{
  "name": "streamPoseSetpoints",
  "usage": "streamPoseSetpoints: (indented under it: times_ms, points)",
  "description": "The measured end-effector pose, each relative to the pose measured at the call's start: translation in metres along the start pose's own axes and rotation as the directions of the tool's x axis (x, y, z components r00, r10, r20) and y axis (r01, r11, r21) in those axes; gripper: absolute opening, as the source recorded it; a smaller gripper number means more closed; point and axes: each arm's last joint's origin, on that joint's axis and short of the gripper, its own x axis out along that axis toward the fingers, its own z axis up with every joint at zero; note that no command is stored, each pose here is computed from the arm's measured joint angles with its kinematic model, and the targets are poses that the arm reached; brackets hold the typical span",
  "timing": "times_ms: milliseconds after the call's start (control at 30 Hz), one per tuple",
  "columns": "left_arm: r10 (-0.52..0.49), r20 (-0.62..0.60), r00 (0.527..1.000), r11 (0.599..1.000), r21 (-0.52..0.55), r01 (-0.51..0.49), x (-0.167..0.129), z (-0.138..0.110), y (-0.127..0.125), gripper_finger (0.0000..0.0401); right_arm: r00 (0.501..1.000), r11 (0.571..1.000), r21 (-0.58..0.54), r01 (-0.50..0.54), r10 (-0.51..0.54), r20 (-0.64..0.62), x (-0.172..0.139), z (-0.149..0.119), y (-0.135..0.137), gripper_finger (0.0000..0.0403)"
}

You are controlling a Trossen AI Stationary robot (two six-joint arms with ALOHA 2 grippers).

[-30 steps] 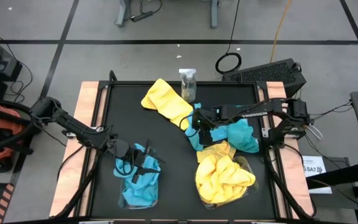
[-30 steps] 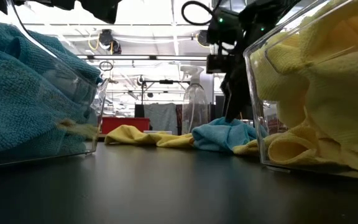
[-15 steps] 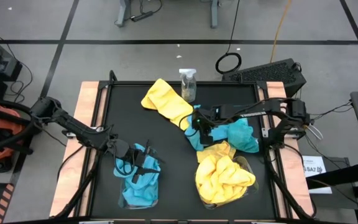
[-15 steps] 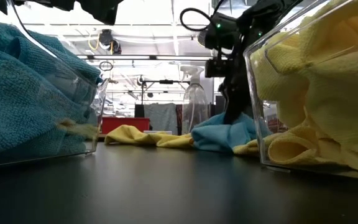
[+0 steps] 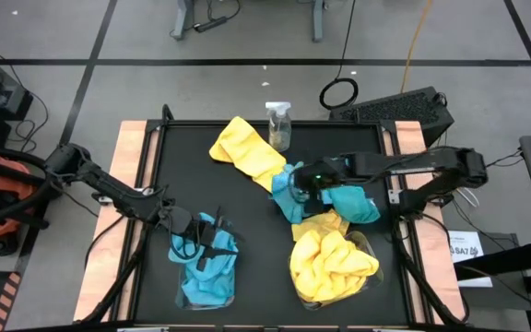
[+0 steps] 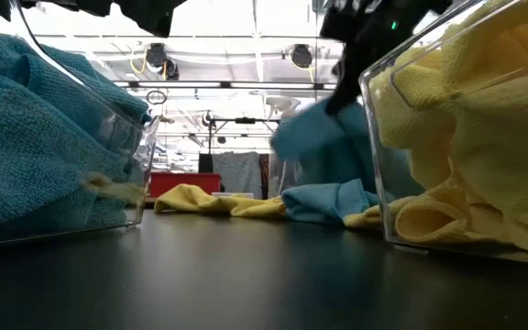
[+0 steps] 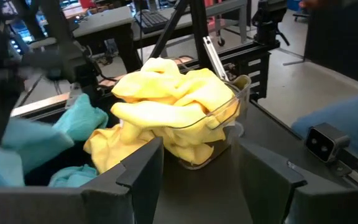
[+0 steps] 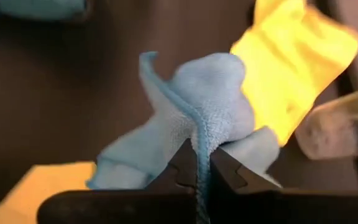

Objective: Sort microfiber towel by color & place in baskets
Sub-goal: Put the blue microfiber towel into the left transparent bin

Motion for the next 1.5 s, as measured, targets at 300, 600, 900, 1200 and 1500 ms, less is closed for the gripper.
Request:
streamPoseSetpoints:
  times_ms: [300, 600, 900, 1200, 1500]
  points:
    - [0.065, 0.021, 0.998, 0.998, -0.001, -0.065, 0.000, 0.002, 0.007, 0.0196, 0.956, 1.000, -0.021, -0.004, 0.010, 0.293, -0.062, 0.015, 0.012, 0.0001]
    - [0.178, 0.049, 0.983, 0.984, -0.005, -0.178, 0.009, -0.003, 0.032, 0.0196, 0.844, 0.989, -0.124, -0.079, 0.133, 0.520, -0.099, 0.028, 0.030, 0.0000]
    - [0.323, 0.075, 0.943, 0.946, -0.031, -0.322, 0.025, -0.020, 0.063, 0.0249, 0.790, 0.958, -0.231, -0.169, 0.272, 0.550, -0.108, 0.030, 0.049, 0.0000]
    - [0.258, 0.186, 0.948, 0.966, -0.068, -0.250, 0.039, -0.019, 0.091, 0.0332, 0.716, 0.932, -0.302, -0.198, 0.349, 0.605, -0.116, 0.035, 0.058, 0.0000]
    - [0.136, 0.252, 0.958, 0.991, -0.036, -0.132, 0.075, 0.001, 0.110, 0.0334, 0.618, 0.913, -0.362, -0.186, 0.395, 0.679, -0.124, 0.044, 0.059, 0.0000]
